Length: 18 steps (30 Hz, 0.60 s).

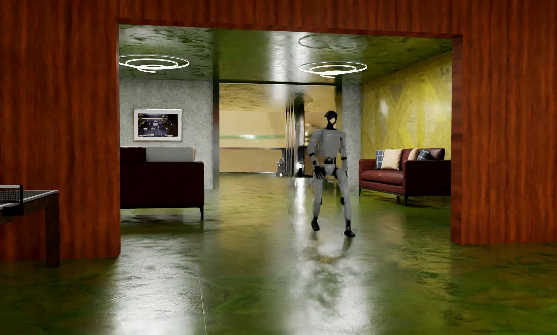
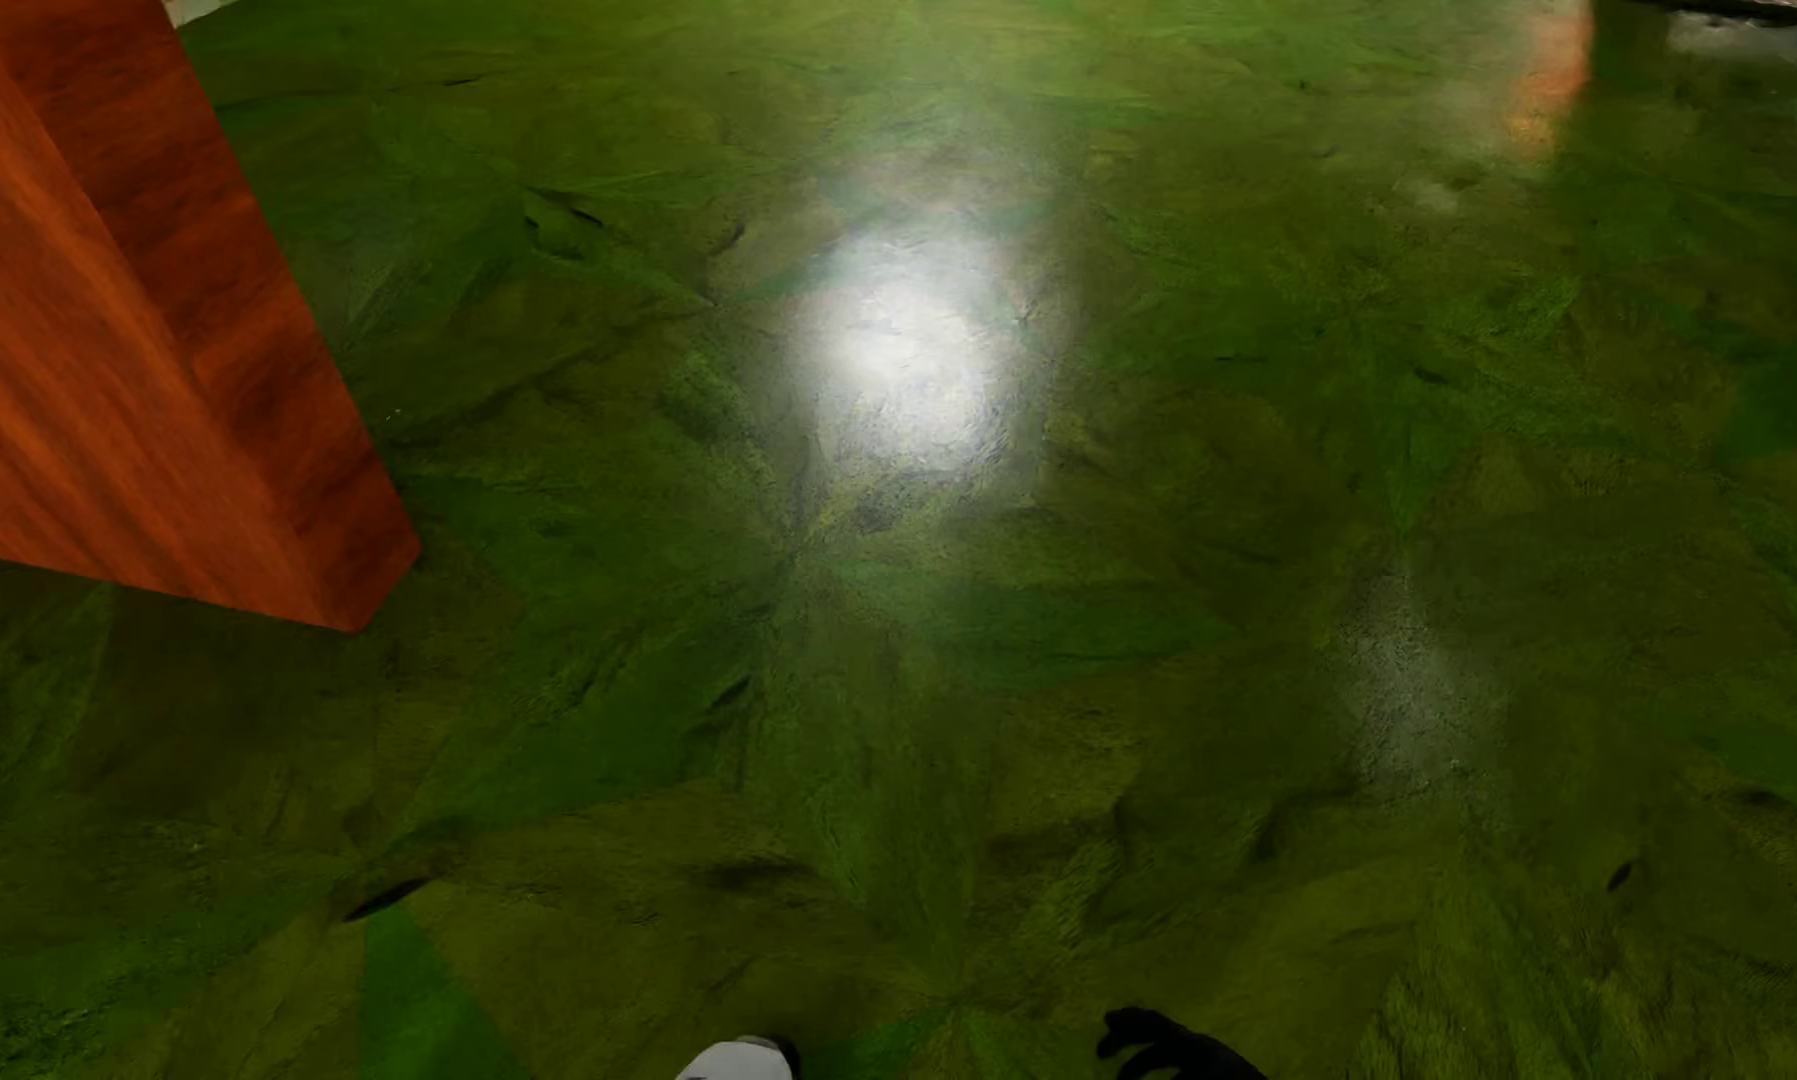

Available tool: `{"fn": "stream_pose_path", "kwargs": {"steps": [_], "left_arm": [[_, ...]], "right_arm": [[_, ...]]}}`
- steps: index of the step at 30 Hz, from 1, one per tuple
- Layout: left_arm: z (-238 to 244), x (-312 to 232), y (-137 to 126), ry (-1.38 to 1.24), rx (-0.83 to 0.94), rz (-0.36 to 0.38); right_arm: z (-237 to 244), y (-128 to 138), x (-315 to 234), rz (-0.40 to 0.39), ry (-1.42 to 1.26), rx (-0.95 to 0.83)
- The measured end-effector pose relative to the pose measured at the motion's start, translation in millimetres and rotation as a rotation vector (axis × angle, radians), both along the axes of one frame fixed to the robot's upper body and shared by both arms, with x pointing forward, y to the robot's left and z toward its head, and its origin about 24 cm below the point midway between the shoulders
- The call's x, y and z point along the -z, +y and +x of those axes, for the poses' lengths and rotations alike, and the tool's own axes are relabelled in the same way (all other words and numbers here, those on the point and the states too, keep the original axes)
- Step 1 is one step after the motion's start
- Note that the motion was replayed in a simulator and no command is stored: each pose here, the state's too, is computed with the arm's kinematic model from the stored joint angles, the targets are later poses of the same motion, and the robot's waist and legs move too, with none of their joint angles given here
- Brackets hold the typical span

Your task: Turn left

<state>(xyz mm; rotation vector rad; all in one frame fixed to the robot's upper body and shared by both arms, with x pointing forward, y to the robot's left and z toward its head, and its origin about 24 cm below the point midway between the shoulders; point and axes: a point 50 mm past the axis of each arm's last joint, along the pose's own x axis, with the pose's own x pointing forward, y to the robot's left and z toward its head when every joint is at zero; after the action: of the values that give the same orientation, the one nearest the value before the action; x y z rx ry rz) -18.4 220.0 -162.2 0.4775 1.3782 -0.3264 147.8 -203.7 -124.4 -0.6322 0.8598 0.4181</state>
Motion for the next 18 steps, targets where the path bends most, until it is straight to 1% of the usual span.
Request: {"fn": "stream_pose_path", "kwargs": {"steps": [2, 4, 5, 6, 7, 8, 9, 11, 12, 14, 16, 18], "left_arm": [[-5, 1, 2, 0.029, 0.021, 0.01], [-4, 2, 5, 0.039, 0.001, 0.026], [3, 2, 4, 0.006, -0.026, 0.019], [16, 2, 0, -0.032, -0.008, 0.002], [27, 0, -6, -0.077, -0.005, -0.02], [44, -2, -11, -0.132, 0.018, -0.042], [59, -5, -11, -0.18, 0.038, -0.048], [85, -14, -12, -0.284, 0.024, -0.066], [100, -20, -7, -0.34, 0.01, -0.059], [114, -28, 6, -0.398, -0.02, -0.031], [103, -26, 17, -0.374, -0.098, -0.001], [73, -14, 13, -0.27, -0.141, 0.005]], "right_arm": [[-5, -6, -1, 0.021, -0.01, 0.085], [-36, 1, 15, 0.037, 0.089, 0.121], [-47, 7, 20, 0.04, 0.128, 0.109], [-56, 15, 24, 0.033, 0.169, 0.042], [-70, 18, 30, 0.04, 0.213, 0.06], [-82, 20, 27, 0.055, 0.218, 0.035], [-105, 20, 36, 0.018, 0.315, 0.007], [-132, 9, 40, -0.006, 0.392, 0.082], [-143, 10, 40, -0.013, 0.422, 0.059], [-167, 7, 40, -0.03, 0.487, 0.029], [-181, 3, 40, -0.049, 0.531, 0.019], [-193, -5, 39, -0.077, 0.57, 0.033]]}}
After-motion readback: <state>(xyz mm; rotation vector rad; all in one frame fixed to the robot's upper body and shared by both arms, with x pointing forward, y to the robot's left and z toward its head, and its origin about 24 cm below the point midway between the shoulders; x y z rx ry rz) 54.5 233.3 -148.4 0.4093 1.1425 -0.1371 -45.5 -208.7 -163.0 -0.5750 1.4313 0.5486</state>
